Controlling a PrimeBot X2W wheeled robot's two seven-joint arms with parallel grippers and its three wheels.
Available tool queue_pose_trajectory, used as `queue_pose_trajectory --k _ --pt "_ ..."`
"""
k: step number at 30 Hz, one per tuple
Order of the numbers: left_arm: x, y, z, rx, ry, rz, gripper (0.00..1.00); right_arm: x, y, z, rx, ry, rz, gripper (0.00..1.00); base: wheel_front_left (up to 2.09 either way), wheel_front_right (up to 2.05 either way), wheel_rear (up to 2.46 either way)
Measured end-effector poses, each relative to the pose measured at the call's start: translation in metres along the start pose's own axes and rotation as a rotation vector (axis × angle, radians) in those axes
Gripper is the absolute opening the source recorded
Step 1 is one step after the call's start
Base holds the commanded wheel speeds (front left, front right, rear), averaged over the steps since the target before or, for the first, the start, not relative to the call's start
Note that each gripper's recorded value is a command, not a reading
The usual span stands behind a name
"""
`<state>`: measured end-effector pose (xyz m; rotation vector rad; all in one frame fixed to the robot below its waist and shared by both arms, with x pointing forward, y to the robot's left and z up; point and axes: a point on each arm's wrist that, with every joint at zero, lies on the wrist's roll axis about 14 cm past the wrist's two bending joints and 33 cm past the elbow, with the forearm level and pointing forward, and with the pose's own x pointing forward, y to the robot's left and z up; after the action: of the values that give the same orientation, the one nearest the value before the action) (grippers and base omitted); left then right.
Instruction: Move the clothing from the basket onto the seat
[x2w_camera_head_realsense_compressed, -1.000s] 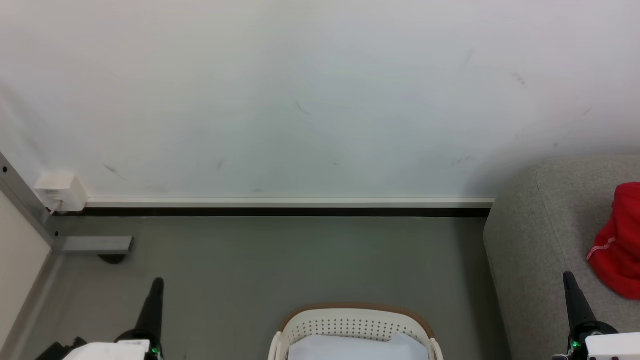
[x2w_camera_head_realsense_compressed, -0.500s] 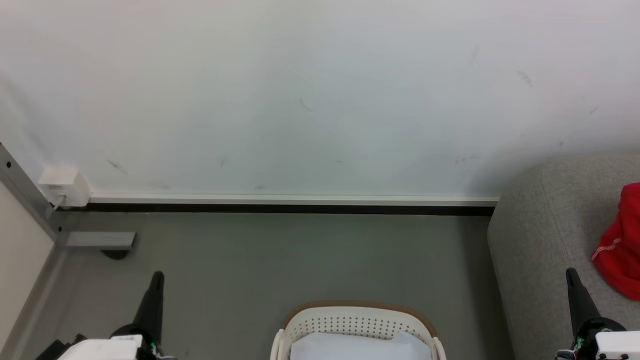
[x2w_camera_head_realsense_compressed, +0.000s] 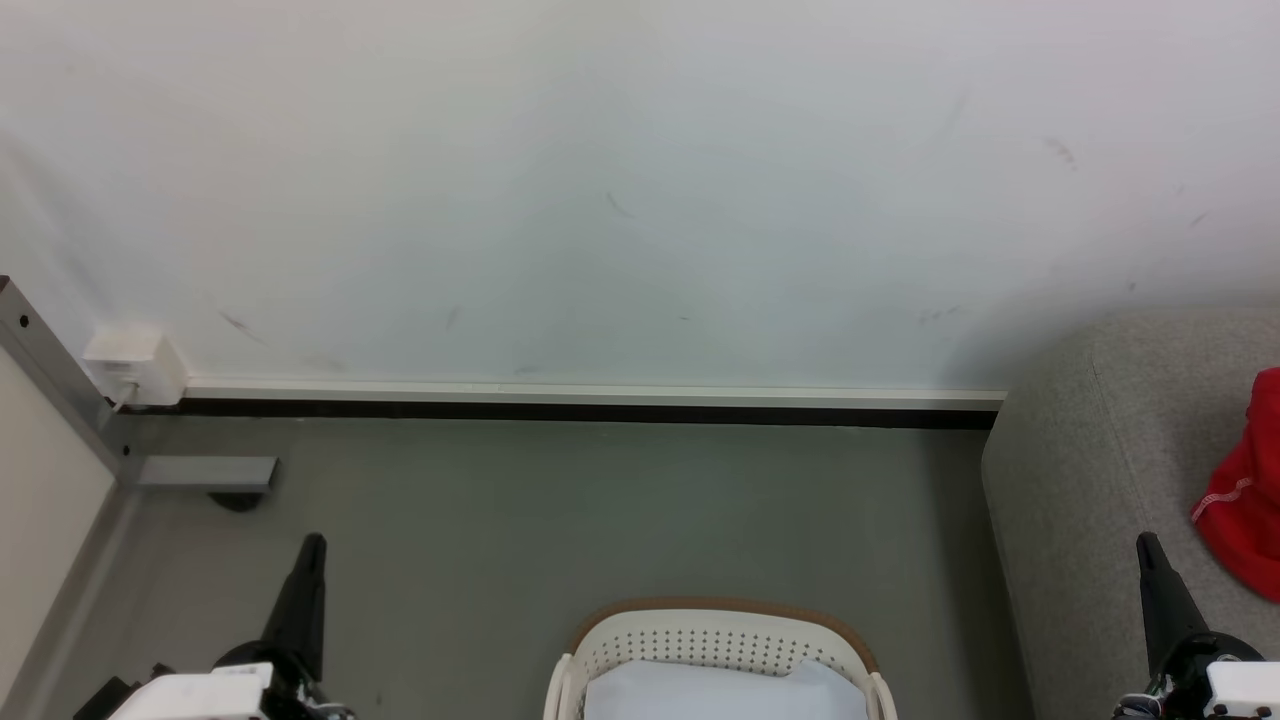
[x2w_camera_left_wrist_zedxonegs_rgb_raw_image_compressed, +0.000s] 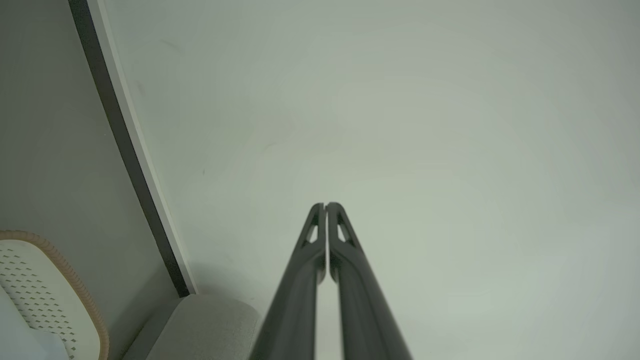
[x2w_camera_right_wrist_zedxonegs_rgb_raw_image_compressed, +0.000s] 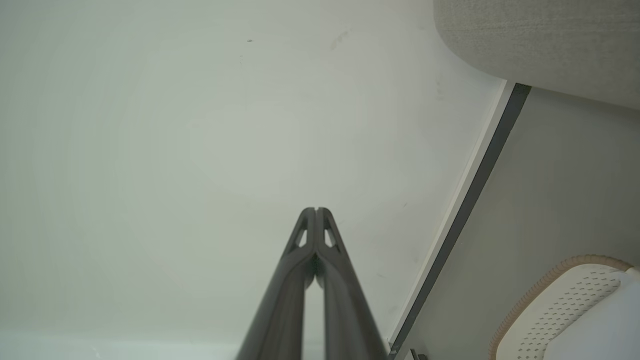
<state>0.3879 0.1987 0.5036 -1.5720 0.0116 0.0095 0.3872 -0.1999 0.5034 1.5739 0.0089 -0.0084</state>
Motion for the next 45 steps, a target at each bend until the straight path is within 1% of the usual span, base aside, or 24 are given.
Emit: queue_pose_trajectory --k 45 --pt "0.0001 -0.0002 0.0 0.0 0.0 -0.001 0.0 0.0001 0.0002 0.0 0.0 0.0 0.001 0.0 0.0 0.0 0.0"
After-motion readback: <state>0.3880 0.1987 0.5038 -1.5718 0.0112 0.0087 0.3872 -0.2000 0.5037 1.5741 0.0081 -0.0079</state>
